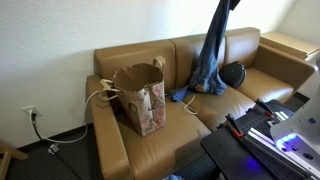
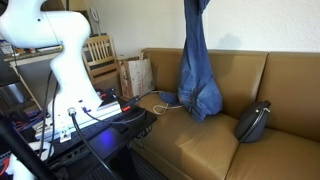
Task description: Remove the jeans from the bag and put them on the couch
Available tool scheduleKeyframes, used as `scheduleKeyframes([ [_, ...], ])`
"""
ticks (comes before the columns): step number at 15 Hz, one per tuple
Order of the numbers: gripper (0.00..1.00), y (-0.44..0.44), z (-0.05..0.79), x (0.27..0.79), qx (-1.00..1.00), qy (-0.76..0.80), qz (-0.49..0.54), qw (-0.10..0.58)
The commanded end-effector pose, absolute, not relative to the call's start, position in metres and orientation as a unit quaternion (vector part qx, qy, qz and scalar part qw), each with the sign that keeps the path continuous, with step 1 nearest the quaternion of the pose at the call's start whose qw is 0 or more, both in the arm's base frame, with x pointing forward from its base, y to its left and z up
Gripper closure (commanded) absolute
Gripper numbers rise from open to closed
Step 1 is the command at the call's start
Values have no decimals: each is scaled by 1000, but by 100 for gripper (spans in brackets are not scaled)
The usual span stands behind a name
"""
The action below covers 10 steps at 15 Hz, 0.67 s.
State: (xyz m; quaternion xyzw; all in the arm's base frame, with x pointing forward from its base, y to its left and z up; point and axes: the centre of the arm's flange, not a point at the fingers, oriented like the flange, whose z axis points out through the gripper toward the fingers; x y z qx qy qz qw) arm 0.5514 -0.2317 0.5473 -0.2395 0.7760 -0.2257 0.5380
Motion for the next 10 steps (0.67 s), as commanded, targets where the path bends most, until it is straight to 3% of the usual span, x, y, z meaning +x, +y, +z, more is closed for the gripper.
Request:
scheduleKeyframes([
  [1,89,-231,546,551,-240,777,-226,537],
  [3,89,-232,546,551,-240,776,-227,537],
  [4,97,-228,542,557,-245,779,-231,529],
  [10,97,-211,409,632,-276,852,-99,434],
])
